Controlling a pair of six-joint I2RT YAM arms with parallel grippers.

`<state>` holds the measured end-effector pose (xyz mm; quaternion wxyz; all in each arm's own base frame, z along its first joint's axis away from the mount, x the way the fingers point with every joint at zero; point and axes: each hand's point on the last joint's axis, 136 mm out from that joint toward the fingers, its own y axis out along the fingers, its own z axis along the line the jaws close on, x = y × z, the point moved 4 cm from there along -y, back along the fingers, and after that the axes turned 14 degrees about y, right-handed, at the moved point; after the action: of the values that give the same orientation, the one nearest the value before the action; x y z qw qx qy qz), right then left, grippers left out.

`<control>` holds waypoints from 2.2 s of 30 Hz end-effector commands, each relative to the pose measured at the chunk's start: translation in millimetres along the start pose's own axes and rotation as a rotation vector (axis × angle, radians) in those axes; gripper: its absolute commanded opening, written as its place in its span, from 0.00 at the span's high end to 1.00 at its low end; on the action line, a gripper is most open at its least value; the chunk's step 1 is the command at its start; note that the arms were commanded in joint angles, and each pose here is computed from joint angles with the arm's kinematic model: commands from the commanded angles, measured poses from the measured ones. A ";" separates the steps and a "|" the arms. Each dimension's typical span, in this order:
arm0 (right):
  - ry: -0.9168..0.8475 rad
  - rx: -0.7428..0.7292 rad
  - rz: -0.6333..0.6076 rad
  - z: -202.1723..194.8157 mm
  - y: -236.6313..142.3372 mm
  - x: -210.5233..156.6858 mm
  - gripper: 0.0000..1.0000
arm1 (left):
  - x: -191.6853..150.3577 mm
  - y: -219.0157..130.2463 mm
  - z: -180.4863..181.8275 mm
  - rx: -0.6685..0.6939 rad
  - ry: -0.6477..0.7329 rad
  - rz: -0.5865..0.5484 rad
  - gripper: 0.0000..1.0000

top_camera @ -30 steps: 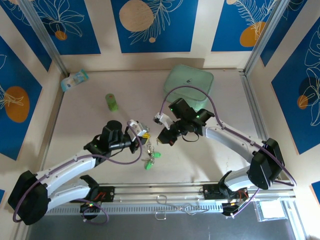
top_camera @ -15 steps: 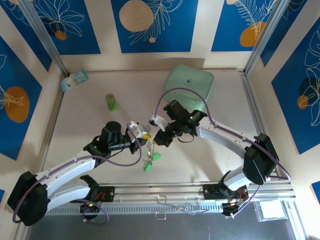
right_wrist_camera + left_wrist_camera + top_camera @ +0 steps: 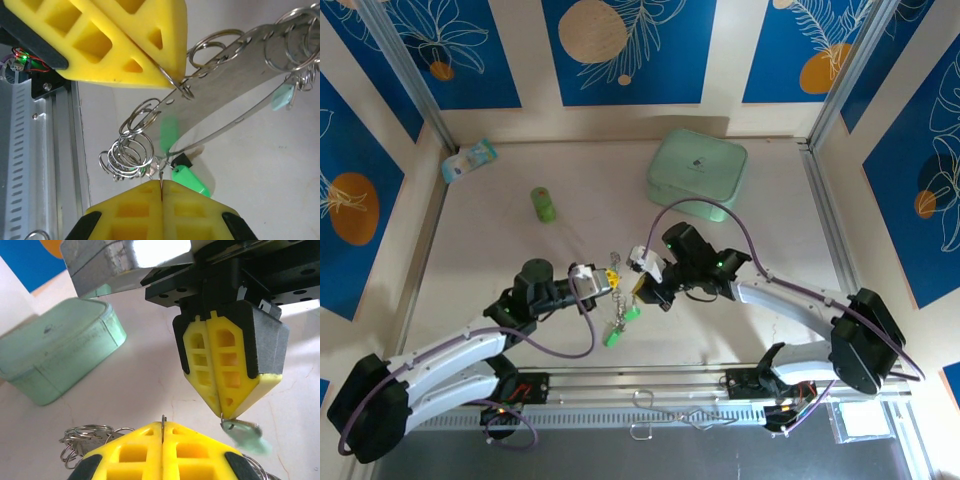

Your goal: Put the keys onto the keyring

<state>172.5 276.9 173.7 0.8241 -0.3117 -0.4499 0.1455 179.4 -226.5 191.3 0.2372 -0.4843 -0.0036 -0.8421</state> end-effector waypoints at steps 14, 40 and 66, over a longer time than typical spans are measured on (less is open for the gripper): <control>-0.149 -0.009 -0.171 12.6 -3.8 30.7 1.00 | 16.7 0.0 5.1 0.023 0.057 -0.066 1.00; -0.128 -0.067 -0.219 3.9 -7.4 36.7 1.00 | 12.7 2.1 4.5 0.014 0.036 -0.036 1.00; 0.101 -0.142 -0.197 -23.7 -5.9 46.6 1.00 | 26.1 -1.7 6.6 0.040 0.003 -0.141 1.00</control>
<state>201.4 292.6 193.1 0.8256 -0.3139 -0.4668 0.0446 182.2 -227.0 193.3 0.2419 -0.4878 -0.0248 -0.8384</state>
